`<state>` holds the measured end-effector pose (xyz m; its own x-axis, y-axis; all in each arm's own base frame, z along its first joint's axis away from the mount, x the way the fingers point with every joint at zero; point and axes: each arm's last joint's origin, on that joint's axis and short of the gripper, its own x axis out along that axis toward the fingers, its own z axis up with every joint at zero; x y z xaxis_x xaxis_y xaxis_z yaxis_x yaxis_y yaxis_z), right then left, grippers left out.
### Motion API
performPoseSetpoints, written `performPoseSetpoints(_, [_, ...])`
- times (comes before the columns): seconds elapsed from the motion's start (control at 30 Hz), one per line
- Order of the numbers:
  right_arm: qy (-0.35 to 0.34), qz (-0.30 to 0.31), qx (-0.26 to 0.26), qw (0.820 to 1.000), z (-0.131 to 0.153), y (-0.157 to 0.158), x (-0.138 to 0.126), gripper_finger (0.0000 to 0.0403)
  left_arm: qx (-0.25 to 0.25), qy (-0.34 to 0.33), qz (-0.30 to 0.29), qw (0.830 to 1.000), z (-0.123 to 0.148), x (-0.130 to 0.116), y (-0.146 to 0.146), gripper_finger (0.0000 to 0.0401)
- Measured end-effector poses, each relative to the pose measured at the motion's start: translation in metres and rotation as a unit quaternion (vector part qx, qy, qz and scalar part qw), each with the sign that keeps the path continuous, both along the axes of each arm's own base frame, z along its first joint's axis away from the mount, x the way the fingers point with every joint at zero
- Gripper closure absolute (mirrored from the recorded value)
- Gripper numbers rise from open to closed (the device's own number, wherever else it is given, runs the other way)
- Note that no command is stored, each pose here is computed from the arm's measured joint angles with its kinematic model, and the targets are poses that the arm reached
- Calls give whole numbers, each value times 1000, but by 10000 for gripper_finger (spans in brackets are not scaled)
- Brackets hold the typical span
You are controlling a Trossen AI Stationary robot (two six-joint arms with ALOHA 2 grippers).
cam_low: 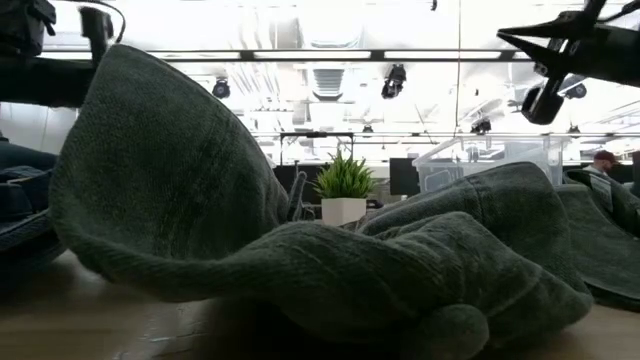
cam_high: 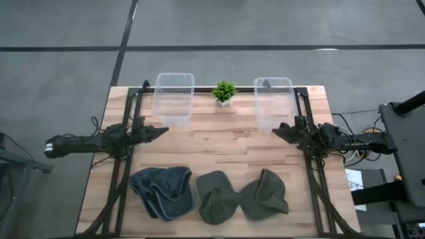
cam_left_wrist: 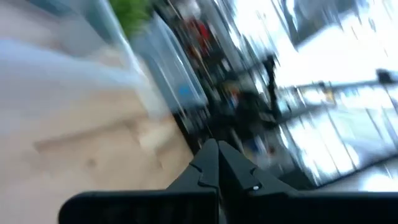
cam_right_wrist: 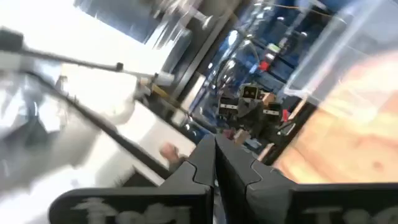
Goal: Pick & Place hat
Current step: Put the right gray cap into the right transparent bin
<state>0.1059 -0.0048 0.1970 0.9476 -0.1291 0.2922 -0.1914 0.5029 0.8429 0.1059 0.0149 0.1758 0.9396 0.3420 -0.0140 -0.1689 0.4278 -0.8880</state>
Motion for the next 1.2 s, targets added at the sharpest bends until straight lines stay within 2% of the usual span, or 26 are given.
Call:
performPoseSetpoints(0.07, [5, -24, 29, 999, -2, -2, 1, 394, -22, -9, 34, 999, 0, -1, 2, 401])
performPoseSetpoints(0.23, [-14, -23, 24, 999, 4, -2, 2, 394, -17, -17, 59, 998, 2, -1, 3, 401])
performPoseSetpoints(0.37, [-16, -1, -31, 999, 35, 0, 6, 394, -25, -20, 57, 998, 2, -1, 3, 401])
performPoseSetpoints(0.5, [60, 57, -110, 990, 71, 5, 19, 394, -23, -19, 54, 998, 2, -1, 3, 401])
performPoseSetpoints(0.6, [127, 127, -118, 977, 94, 8, 31, 394, -14, -16, 54, 998, 2, -1, 3, 401])
performPoseSetpoints(0.67, [166, 187, -102, 963, 107, 11, 39, 394, -21, -19, 54, 998, 2, -1, 3, 401])
performPoseSetpoints(0.77, [211, 292, -77, 930, 125, 19, 50, 394, -40, -27, 51, 998, 2, -1, 3, 401])
performPoseSetpoints(0.83, [229, 333, -91, 910, 137, 25, 56, 394, -49, -30, 48, 997, 2, -1, 3, 401])
performPoseSetpoints(0.97, [286, 366, -160, 871, 149, 34, 69, 394, -54, -33, 45, 997, 2, -1, 2, 401])
performPoseSetpoints(1.07, [332, 388, -209, 834, 147, 40, 86, 388, -52, -31, 35, 998, 2, -1, 2, 401])
performPoseSetpoints(1.2, [378, 412, -238, 794, 141, 45, 121, 358, -55, -32, 20, 998, 2, 0, 1, 401])
